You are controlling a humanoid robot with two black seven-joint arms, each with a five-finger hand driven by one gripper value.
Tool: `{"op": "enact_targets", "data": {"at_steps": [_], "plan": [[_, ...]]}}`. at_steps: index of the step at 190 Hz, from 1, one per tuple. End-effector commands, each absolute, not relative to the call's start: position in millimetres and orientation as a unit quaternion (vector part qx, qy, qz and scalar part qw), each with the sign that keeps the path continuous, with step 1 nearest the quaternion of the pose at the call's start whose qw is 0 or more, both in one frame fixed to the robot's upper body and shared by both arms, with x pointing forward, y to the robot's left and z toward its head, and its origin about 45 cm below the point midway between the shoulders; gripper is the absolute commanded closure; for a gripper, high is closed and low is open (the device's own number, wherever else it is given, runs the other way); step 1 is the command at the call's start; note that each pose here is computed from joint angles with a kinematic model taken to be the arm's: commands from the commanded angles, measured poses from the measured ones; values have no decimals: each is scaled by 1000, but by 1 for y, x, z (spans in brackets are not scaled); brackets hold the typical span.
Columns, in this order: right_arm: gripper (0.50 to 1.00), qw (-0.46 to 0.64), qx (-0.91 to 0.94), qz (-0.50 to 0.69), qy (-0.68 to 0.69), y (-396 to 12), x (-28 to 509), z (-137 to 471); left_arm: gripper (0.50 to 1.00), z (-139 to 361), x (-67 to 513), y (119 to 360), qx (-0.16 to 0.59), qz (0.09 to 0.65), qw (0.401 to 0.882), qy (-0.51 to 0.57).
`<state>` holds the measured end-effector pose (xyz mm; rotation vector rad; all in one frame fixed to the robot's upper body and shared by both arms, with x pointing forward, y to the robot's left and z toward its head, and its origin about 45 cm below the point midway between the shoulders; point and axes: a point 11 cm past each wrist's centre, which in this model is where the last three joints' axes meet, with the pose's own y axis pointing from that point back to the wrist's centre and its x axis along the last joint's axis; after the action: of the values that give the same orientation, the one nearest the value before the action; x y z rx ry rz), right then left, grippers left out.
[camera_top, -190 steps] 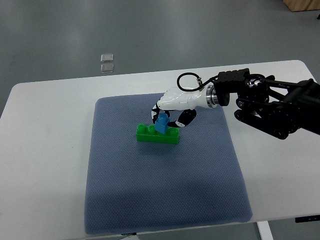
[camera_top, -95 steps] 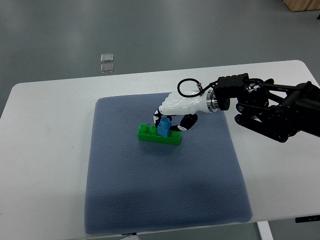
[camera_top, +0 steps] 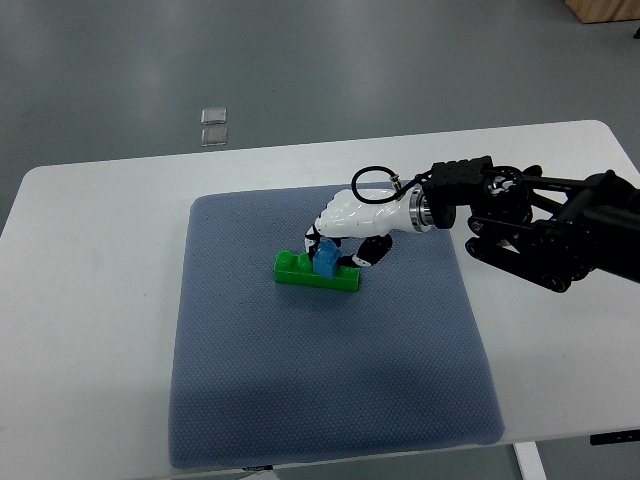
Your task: Stack blue block on green block with right hand
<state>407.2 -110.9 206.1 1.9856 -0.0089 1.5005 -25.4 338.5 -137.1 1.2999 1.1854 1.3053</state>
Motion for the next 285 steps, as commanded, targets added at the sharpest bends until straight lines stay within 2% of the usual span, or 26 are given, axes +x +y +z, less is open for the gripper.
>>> {"op": "enact_targets", "data": {"at_steps": [1,29,43,143,170,193,226,285], "plan": [[936,318,754,574,-8,-111,408,208,500,-137,-25,339,528,530,458,481],[818,320,753,574,-8,-112,410,211,500,-137,-25,339,528,530,458,481],[783,320,754,574,-9,-112,411,212,500,-137,-25,339,528,530,458,481],[756,332,752,570,-3,-115,423,237,500,-137,-25,339,528,530,458,481],[754,342,764,547,-30,-131,435,259,500,-137,-25,339,528,530,458,481],[752,328,808,482,-86,-144,446,275,500,-137,-25,339,528,530,458,481],[752,289,858,332,-264,-182,479,291,500,-137,-25,339,528,530,458,481],[752,170,814,68,-552,-247,508,254,500,-137,-25,339,528,530,458,481]]}}
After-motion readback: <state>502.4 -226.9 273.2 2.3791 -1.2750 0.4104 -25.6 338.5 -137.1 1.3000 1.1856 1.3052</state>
